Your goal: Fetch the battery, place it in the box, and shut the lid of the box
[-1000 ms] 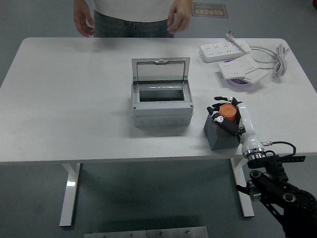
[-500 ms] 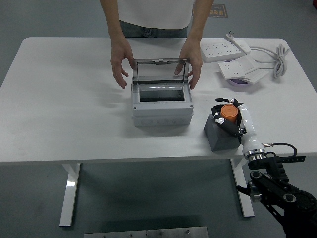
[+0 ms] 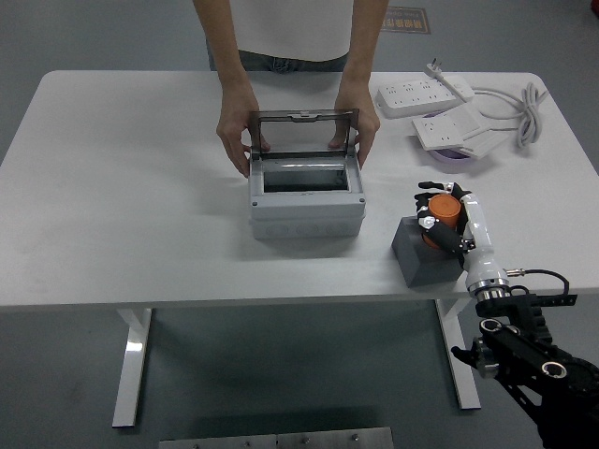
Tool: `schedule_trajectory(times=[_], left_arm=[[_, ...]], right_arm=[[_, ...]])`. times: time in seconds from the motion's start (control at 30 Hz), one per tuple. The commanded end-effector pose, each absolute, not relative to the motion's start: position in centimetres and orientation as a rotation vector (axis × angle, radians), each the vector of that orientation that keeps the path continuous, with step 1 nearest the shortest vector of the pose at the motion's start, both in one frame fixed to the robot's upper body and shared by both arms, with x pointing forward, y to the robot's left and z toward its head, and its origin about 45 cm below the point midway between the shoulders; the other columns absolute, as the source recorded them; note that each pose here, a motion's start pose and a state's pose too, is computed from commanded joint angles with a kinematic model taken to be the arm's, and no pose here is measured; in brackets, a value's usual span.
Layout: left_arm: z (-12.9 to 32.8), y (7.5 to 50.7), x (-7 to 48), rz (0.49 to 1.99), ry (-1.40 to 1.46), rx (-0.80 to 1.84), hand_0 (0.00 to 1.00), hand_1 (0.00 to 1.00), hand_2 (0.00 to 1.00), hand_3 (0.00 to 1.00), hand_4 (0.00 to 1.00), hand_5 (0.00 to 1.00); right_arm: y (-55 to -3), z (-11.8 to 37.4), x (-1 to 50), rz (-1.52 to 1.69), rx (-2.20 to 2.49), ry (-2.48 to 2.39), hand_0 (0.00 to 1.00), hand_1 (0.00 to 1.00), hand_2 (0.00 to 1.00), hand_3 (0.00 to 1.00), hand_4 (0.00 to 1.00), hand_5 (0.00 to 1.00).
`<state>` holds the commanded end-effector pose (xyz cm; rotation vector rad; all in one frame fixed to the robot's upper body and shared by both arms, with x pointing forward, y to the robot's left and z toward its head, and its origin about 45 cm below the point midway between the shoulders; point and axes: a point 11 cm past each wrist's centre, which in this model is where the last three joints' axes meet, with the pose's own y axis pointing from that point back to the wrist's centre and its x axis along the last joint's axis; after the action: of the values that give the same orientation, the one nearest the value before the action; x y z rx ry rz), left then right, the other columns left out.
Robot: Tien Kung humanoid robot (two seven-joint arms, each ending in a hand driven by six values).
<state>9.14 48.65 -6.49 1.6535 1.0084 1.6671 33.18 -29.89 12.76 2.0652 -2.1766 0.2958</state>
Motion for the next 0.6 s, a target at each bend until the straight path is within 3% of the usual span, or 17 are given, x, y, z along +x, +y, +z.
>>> schedule_trajectory(times=[0.07,0.1,0.27,0.3,0.47,0.5,0.6], left_arm=[[-6.49,48.65,9.15,1.667,1.007,1.654,0.426,0.645,0.636,0.655,0.790,0.904],[-6.49,48.65,9.15,1.667,1.007,1.654,0.424,0.645,0.637,0.655,0.791,0.904],[-6.52,48.58,9.15,1.666,1.006,1.654,0.424,0.645,0.637,0.655,0.791,0.904],[-6.54,48.56,9.13,1.665,1.007,1.654,0.423,0.646,0.637,0.654,0.793,0.901],[-6.54,48.55,9.12,1.666,1.008,1.653,0.423,0.646,0.637,0.654,0.793,0.901],[-6.54,48.55,9.12,1.667,1.008,1.653,0.423,0.646,0.638,0.653,0.795,0.897],[-6.54,48.55,9.14,1.668,1.007,1.652,0.423,0.646,0.638,0.653,0.795,0.897]], right_arm=[[-30.03,12.71,33.16,0.282,2.061,-2.190,0.372,0.481,0.522,0.574,0.447,0.094],[-30.07,12.69,33.14,0.275,2.060,-2.195,0.310,0.400,0.436,0.501,0.233,0.002],[-30.28,12.62,33.08,0.228,2.055,-2.234,0.310,0.400,0.436,0.501,0.233,0.002],[-30.31,12.63,33.09,0.214,2.056,-2.245,0.273,0.362,0.396,0.442,0.097,0.002],[-30.32,12.83,33.17,0.174,2.061,-2.275,0.273,0.362,0.396,0.442,0.097,0.002],[-30.30,12.87,33.20,0.167,2.064,-2.278,0.255,0.342,0.376,0.404,0.012,0.002],[-30.24,12.94,33.25,0.149,2.070,-2.284,0.255,0.342,0.376,0.404,0.012,0.002]])
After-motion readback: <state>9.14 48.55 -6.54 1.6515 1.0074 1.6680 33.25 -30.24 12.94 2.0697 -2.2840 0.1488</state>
